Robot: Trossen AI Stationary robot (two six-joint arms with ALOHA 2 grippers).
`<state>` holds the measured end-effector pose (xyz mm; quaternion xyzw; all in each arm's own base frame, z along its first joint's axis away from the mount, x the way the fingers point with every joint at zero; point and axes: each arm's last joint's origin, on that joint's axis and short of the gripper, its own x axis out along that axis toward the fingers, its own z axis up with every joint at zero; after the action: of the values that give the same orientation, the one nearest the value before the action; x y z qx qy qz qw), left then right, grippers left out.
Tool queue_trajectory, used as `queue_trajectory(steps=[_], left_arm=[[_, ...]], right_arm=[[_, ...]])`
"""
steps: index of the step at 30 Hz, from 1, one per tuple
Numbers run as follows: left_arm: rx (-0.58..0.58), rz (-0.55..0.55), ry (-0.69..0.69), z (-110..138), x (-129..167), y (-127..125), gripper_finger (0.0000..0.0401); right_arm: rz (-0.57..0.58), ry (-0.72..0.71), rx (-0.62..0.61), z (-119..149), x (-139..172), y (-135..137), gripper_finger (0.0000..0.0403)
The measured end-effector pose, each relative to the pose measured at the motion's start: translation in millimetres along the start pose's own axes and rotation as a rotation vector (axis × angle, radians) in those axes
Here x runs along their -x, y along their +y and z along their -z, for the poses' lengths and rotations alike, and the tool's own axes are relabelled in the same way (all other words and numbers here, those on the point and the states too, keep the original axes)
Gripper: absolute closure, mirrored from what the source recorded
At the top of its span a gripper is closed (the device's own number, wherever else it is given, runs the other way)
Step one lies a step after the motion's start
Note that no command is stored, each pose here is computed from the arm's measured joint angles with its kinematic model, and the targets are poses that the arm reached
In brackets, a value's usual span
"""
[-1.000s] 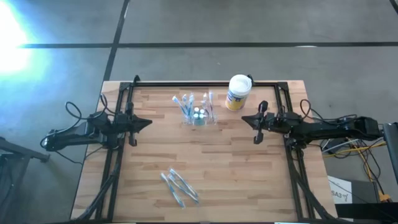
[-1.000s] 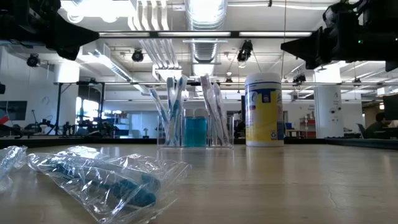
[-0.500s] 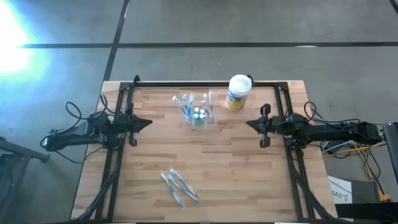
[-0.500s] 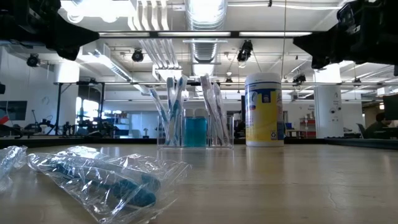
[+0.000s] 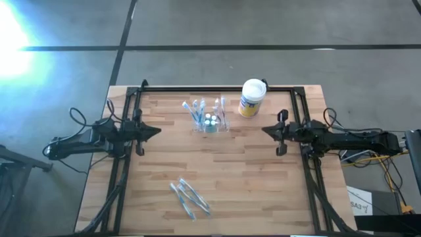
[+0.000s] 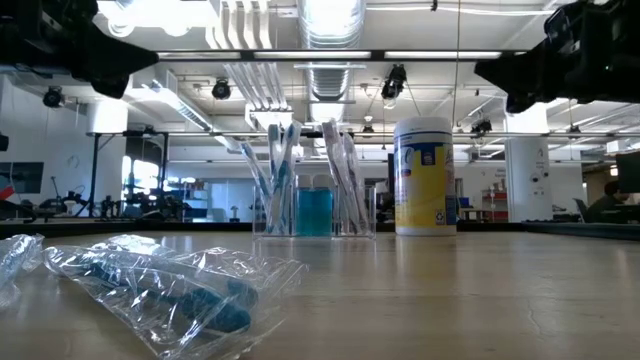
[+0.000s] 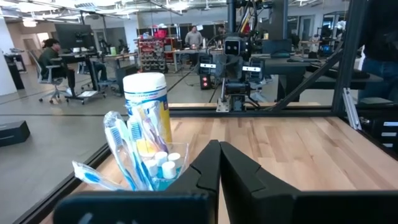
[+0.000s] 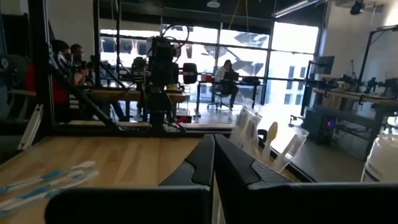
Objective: Pick & Place toothbrushing station
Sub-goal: Put the blue toothbrush into the transparent organizer
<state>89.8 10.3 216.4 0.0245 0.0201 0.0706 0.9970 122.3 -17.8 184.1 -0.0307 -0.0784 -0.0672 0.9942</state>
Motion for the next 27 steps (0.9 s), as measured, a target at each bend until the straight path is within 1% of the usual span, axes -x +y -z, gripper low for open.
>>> queue_trajectory(steps=[2,4,7,12,16,20,23,27], left_arm=[[0.003,0.000,0.005,0,0,0,0.0391],[0.004,0.000,0.005,0,0,0,0.0393],[0.004,0.000,0.004,0,0,0,0.0393],[0.006,0.000,0.004,0,0,0,0.0384],[0.006,0.000,0.003,0,0,0,0.0384],[0.006,-0.002,0.003,0,0,0,0.0391],[0.006,-0.003,0.003,0,0,0,0.0394],[0.006,-0.004,-0.004,0,0,0,0.0391]], right_arm=[[0.015,0.009,-0.051,-2,-2,0,0.0394],[0.014,0.013,-0.090,-12,-8,0,0.0394],[-0.034,0.085,-0.101,-19,-21,7,0.0394],[-0.019,0.219,-0.089,-20,-48,30,0.0394],[-0.060,0.342,-0.112,-22,-72,55,0.0394],[-0.077,0.434,-0.139,-30,-99,87,0.0394],[-0.089,0.523,-0.182,-33,-119,113,0.0394],[-0.098,0.608,-0.251,-37,-152,149,0.0394]])
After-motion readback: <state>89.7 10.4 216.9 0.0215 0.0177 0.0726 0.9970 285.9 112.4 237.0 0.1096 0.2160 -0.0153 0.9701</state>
